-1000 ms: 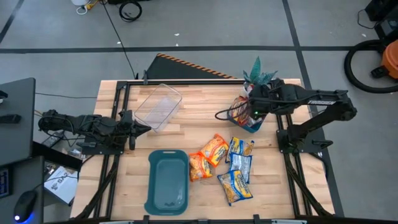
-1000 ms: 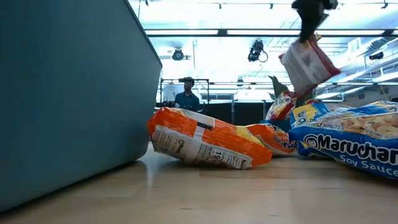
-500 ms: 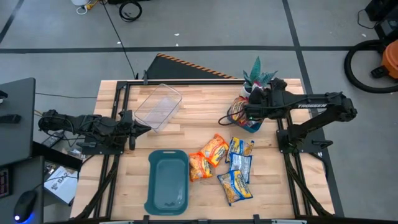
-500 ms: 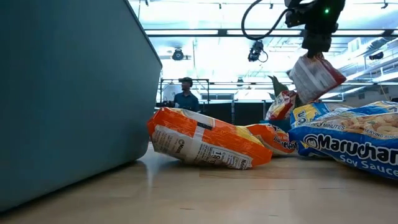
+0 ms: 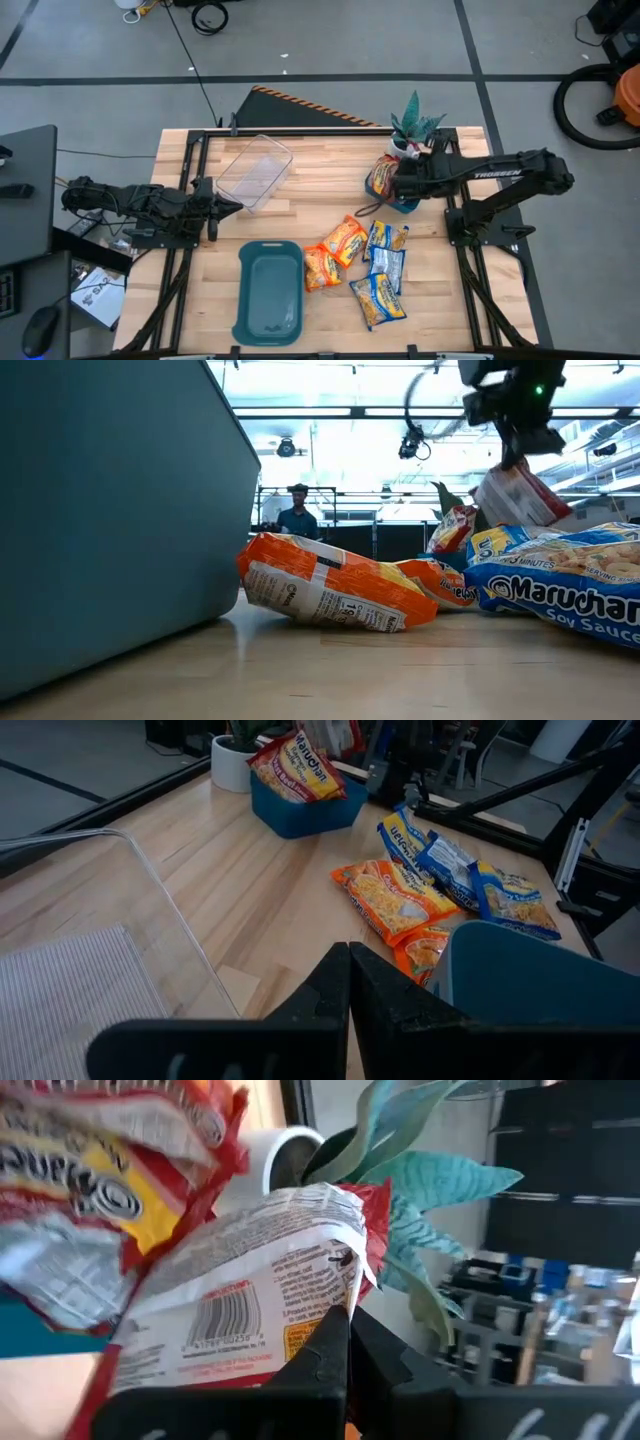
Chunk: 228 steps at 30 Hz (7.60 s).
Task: Sort Maruchan noodles
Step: Put the red noodle pack into the small blue bin, then put the top orange noodle pack into the transparent bin
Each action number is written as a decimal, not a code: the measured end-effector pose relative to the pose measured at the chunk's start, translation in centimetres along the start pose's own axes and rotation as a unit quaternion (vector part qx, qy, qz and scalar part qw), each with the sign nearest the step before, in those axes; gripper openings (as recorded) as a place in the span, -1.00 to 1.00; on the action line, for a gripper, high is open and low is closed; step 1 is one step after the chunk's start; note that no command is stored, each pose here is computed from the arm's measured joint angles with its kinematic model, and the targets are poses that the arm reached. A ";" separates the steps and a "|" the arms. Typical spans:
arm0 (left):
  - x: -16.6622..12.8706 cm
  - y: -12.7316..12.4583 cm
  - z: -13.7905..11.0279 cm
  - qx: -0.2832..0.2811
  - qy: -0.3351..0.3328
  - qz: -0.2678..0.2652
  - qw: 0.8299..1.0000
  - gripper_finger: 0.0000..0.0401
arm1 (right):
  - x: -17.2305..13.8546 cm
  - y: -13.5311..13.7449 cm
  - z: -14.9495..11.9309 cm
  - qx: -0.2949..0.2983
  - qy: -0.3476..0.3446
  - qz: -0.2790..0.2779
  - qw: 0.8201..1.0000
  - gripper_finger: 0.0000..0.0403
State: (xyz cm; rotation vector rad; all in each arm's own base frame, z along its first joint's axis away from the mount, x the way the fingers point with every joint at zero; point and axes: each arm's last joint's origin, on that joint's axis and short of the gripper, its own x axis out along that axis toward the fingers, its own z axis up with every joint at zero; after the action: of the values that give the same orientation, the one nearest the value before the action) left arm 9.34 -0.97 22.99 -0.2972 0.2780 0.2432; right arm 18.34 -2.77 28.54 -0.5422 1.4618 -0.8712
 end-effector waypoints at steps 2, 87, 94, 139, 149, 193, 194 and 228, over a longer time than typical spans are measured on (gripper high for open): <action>0.0 0.0 0.0 0.000 0.000 0.000 1.000 -0.94 | 0.5 0.8 -0.1 -0.009 0.003 -0.015 1.000 -0.98; 0.0 -0.1 0.6 0.027 -0.034 0.009 0.999 -0.94 | 7.7 2.6 -0.1 0.132 0.158 0.236 0.950 0.33; 0.0 -0.1 0.7 0.030 -0.036 0.008 0.999 -0.94 | 8.2 2.1 1.1 0.084 0.080 0.178 0.977 0.33; 4.0 -1.0 1.7 0.003 0.050 -0.001 0.999 -0.94 | -1.0 -1.2 8.1 0.132 -0.150 0.286 0.937 0.33; 8.5 -2.6 5.4 0.034 0.110 0.010 0.993 -0.94 | -3.5 4.6 8.4 0.139 -0.246 0.300 0.911 0.33; 31.3 -14.8 -2.1 0.457 0.287 -0.079 0.838 -0.03 | -5.4 4.1 -0.4 0.260 -0.296 0.264 0.880 0.33; 31.2 -15.0 -2.2 0.463 0.286 -0.081 0.835 -0.06 | -5.4 4.1 -0.4 0.260 -0.296 0.264 0.880 0.33; 30.8 -14.0 0.0 0.452 0.279 -0.084 0.843 -0.91 | -5.7 4.2 -0.1 0.261 -0.305 0.280 0.872 0.24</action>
State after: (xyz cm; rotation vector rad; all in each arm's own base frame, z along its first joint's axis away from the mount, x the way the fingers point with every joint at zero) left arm 41.88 -8.02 17.19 0.5676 0.9014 -0.1751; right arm 19.58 4.13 28.79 0.0406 0.6852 -0.5159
